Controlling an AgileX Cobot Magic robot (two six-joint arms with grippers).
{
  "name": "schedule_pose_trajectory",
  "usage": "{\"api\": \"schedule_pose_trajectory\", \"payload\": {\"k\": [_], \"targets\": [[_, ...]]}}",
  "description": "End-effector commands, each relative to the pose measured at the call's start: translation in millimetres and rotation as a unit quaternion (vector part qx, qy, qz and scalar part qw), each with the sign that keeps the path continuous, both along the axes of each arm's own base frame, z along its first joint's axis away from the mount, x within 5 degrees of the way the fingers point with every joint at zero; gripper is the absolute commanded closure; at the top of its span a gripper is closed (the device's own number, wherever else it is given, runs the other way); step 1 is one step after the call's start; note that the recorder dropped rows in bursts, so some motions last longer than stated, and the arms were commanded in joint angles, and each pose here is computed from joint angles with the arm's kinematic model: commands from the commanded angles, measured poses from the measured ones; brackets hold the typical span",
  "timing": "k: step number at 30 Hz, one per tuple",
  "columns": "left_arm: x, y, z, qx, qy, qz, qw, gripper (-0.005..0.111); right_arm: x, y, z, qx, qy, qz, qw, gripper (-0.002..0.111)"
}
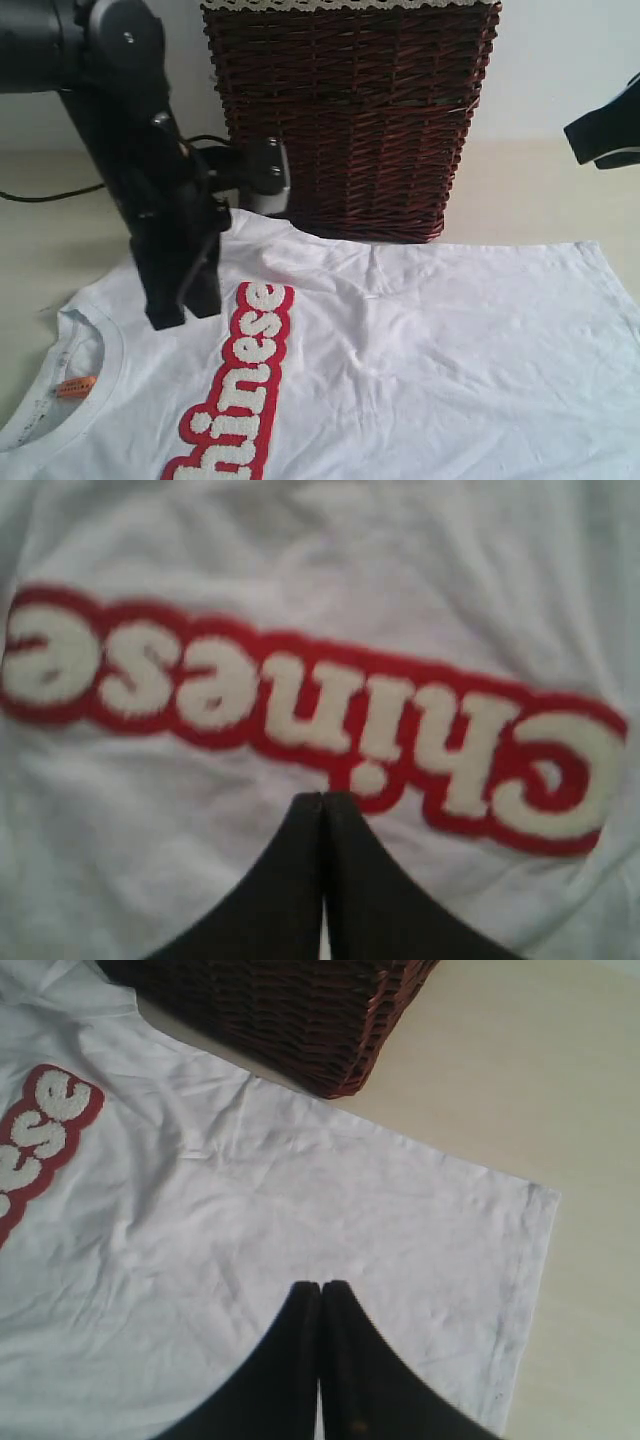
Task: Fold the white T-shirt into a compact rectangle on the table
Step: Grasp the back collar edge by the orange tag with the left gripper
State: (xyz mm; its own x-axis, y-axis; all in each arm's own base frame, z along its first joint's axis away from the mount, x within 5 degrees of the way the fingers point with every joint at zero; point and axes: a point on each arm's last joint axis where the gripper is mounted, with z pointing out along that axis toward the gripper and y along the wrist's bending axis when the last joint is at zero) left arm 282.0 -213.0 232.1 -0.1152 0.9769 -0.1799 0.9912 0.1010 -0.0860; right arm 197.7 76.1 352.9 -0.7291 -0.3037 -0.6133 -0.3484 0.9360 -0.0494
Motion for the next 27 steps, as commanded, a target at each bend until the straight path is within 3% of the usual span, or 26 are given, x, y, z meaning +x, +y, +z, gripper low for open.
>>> {"api": "schedule_pose_trajectory", "payload": {"k": [1, 5, 9, 11, 14, 19, 24, 27], "targets": [[12.1, 31.2, -2.7, 0.026, 0.013, 0.019, 0.999, 0.107, -0.7, -0.5, 0.6, 0.001, -0.005, -0.001, 1.000, 0.108], [14.6, 51.7, -13.8, 0.091, 0.000, -0.016, 0.996, 0.105, -0.8, -0.4, 0.6, 0.002, -0.005, -0.001, 1.000, 0.108], [11.6, 77.2, -31.7, 0.212, -0.019, -0.003, 0.977, 0.089, -0.9, -0.2, 0.6, 0.001, -0.005, 0.001, 1.000, 0.108], [4.0, 83.7, -42.4, 0.234, -0.004, 0.003, 0.972, 0.079, -0.9, -0.2, 0.6, 0.001, -0.005, 0.001, 1.000, 0.108], [-5.0, 88.2, -58.0, 0.236, 0.004, -0.003, 0.972, 0.069, -0.9, -0.2, 0.6, -0.003, -0.006, 0.006, 1.000, 0.108], [-14.3, 100.6, -76.3, 0.233, 0.019, -0.001, 0.972, 0.069, -1.0, 0.0, 0.6, -0.002, -0.005, 0.007, 1.000, 0.108], [-10.5, 124.2, -94.0, 0.181, 0.008, 0.047, 0.982, 0.069, -1.1, 0.4, 0.5, 0.001, -0.004, 0.007, 1.000, 0.108], [-11.7, 133.6, -106.6, 0.148, -0.014, 0.041, 0.988, 0.069, -1.2, 0.7, 0.5, 0.002, -0.004, 0.009, 1.000, 0.108]]}}
